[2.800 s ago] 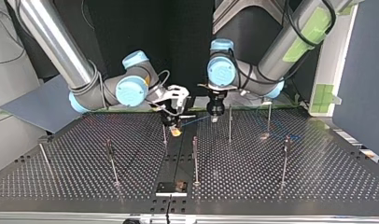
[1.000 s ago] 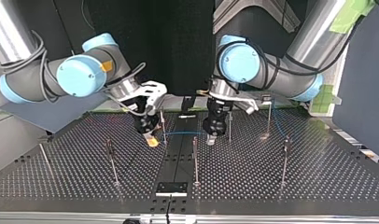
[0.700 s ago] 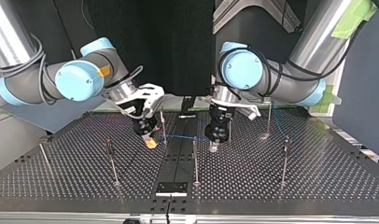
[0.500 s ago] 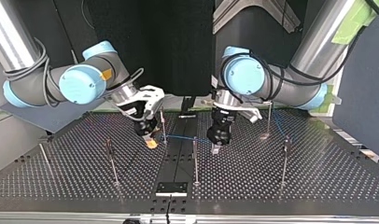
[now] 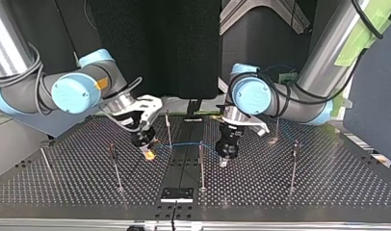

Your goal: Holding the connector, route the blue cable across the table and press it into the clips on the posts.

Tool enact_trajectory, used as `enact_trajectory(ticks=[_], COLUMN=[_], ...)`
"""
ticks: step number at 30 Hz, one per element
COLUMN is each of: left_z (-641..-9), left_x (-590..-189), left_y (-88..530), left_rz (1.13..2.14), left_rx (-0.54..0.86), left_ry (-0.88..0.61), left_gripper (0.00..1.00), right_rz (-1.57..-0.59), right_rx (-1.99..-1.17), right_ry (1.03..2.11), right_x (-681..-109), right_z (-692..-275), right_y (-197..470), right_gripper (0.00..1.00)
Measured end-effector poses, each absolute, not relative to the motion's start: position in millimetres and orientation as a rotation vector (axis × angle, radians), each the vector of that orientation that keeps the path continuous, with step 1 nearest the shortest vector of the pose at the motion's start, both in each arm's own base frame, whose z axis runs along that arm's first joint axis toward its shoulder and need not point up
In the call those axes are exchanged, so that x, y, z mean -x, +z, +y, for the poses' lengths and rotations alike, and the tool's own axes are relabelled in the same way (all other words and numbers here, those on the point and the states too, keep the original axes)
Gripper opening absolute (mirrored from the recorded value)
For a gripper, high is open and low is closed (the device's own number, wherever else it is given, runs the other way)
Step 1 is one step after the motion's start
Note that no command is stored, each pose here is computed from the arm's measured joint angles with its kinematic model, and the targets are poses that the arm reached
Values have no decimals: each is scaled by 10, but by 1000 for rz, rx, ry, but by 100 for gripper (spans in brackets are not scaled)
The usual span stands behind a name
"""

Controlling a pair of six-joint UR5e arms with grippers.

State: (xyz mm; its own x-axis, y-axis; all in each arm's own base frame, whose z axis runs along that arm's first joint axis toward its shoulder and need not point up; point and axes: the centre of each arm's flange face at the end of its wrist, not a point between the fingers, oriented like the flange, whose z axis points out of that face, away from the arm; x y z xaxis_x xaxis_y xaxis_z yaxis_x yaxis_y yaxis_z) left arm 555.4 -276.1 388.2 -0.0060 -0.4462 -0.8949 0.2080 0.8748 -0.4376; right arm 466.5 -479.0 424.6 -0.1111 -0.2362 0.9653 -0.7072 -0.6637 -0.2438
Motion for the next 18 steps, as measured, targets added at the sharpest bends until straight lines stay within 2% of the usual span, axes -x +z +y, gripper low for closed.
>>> enact_trajectory(ticks=[7, 18], left_z=[-2671, -2527], left_x=[-5703, -5730], left_y=[4081, 4066], left_rz=[1460, 1501], left_rx=[210, 220], left_ry=[-515, -469], left_gripper=[0, 0], right_rz=[-1036, -1047], right_rx=[-1797, -1780], right_ry=[1834, 1827], right_x=[-4658, -4622], right_z=[-4909, -5058], right_y=[4249, 4193], right_gripper=[0, 0])
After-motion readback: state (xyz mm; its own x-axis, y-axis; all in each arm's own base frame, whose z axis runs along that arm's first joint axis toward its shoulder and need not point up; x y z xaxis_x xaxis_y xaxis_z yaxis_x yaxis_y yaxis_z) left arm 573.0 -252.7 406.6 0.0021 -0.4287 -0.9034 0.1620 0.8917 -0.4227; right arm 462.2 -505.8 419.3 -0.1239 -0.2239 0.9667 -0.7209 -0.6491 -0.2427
